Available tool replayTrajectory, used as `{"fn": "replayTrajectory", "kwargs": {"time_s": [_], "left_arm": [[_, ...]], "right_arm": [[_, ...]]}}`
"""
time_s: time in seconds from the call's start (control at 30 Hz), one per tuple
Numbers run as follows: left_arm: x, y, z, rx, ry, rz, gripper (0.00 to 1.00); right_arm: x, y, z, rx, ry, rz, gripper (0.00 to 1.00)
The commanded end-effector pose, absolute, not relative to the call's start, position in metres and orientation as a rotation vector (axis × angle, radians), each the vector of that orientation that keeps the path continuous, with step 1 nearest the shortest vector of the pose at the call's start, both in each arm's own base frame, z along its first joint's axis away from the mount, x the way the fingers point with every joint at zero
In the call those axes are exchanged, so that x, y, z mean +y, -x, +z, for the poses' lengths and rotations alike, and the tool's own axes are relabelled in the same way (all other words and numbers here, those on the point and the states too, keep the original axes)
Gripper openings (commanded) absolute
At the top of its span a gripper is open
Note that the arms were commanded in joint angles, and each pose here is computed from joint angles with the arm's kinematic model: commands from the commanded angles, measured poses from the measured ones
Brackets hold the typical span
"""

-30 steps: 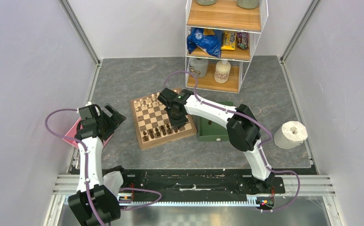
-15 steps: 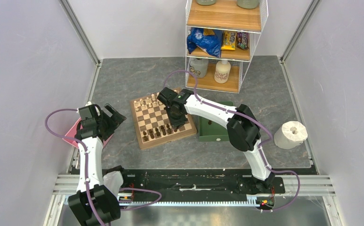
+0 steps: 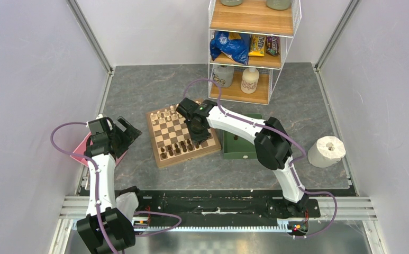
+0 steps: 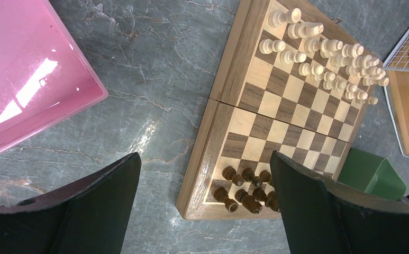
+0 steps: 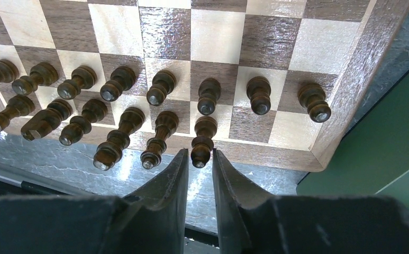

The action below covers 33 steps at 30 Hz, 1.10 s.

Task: Set up the chess pieces on the board

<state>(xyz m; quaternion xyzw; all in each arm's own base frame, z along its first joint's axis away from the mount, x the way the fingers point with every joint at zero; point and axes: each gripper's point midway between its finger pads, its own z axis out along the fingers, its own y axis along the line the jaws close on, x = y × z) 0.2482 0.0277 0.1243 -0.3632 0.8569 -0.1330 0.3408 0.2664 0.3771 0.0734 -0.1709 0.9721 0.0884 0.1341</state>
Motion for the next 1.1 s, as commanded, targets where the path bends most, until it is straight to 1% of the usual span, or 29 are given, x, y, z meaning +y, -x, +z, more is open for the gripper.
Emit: {"fn": "replayTrajectory", "kwargs": {"time_s": [0.0, 0.23, 0.47, 0.57, 0.7, 0.77, 0.9, 1.07], "left_arm": [[0.029, -0.253, 0.132, 2.214, 0.902, -0.353, 0.99], [0.029, -0.253, 0.132, 2.213, 0.903, -0.352, 0.99], [0.029, -0.253, 0.131, 2.215, 0.904, -0.352, 0.99], [0.029, -0.253, 0.131, 2.213, 0.904, -0.351, 0.99], [0.029, -0.253, 0.132, 2.214, 0.904, -0.352, 0.99], [0.029, -0.253, 0.131, 2.214, 0.903, -0.352, 0.99], [0.029, -0.253, 0.132, 2.213, 0.902, -0.354, 0.99], [0.028, -0.253, 0.132, 2.214, 0.901, -0.355, 0.99]], "right_arm": [[0.385, -0.272, 0.083, 2.783, 0.512, 0.269, 0.31], [0.385, -0.275, 0.118, 2.712, 0.502, 0.32, 0.38], [0.367, -0.282, 0.16, 2.608, 0.448, 0.315, 0.45], [0.351, -0.287, 0.173, 2.578, 0.388, 0.303, 0.51], [0.309, -0.297, 0.18, 2.563, 0.241, 0.227, 0.63], [0.28, -0.305, 0.182, 2.56, 0.134, 0.19, 0.66], [0.213, -0.315, 0.163, 2.603, -0.114, 0.119, 0.67], [0.148, -0.306, 0.129, 2.681, -0.329, 0.007, 0.67]]}}
